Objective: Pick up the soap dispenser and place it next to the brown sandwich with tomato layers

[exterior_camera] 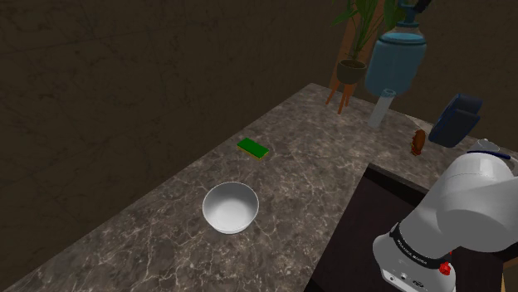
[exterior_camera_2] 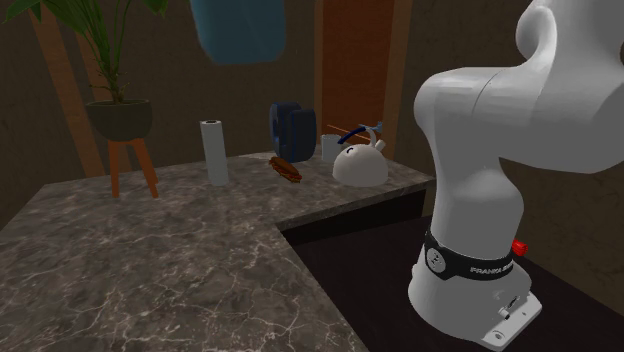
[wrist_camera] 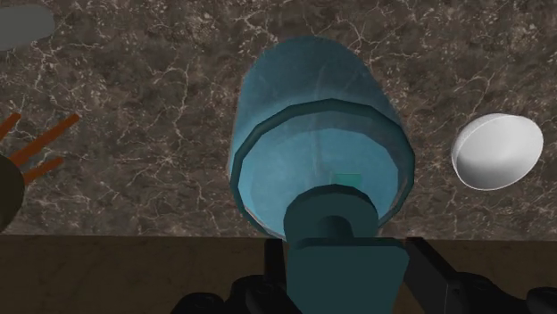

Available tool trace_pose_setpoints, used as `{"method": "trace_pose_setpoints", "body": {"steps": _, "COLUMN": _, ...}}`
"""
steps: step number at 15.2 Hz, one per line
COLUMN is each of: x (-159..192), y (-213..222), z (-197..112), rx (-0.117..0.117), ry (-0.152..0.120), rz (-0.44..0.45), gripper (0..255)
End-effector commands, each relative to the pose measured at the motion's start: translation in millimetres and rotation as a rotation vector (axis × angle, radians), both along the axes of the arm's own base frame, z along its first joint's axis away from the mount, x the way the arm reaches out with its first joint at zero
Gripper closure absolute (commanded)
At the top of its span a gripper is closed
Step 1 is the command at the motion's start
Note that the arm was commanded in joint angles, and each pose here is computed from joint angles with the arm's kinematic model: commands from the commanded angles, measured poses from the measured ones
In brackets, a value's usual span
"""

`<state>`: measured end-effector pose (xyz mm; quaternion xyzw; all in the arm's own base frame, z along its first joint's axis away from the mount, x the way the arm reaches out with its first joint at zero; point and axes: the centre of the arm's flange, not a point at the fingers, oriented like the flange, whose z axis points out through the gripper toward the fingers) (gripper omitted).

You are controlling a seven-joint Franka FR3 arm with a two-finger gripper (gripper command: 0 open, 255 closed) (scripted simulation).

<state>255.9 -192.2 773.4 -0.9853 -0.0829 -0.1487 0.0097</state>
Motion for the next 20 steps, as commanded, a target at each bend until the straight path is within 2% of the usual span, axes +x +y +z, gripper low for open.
{"method": "trace_pose_setpoints", "body": {"steps": 1, "x": -15.8, "y": -23.3, "z": -0.2, "rx": -0.001, "ry": 0.000, "rz": 0.001, "gripper": 255}}
{"method": "trace_pose_setpoints", "body": {"steps": 19, "x": -137.9, "y": -230.6, "z": 0.9, "rx": -0.001, "ry": 0.000, "rz": 0.001, "gripper": 255}}
{"method": "trace_pose_setpoints", "body": {"steps": 20, "x": -137.9, "y": -230.6, "z": -4.4, "rx": -0.001, "ry": 0.000, "rz": 0.001, "gripper": 255}}
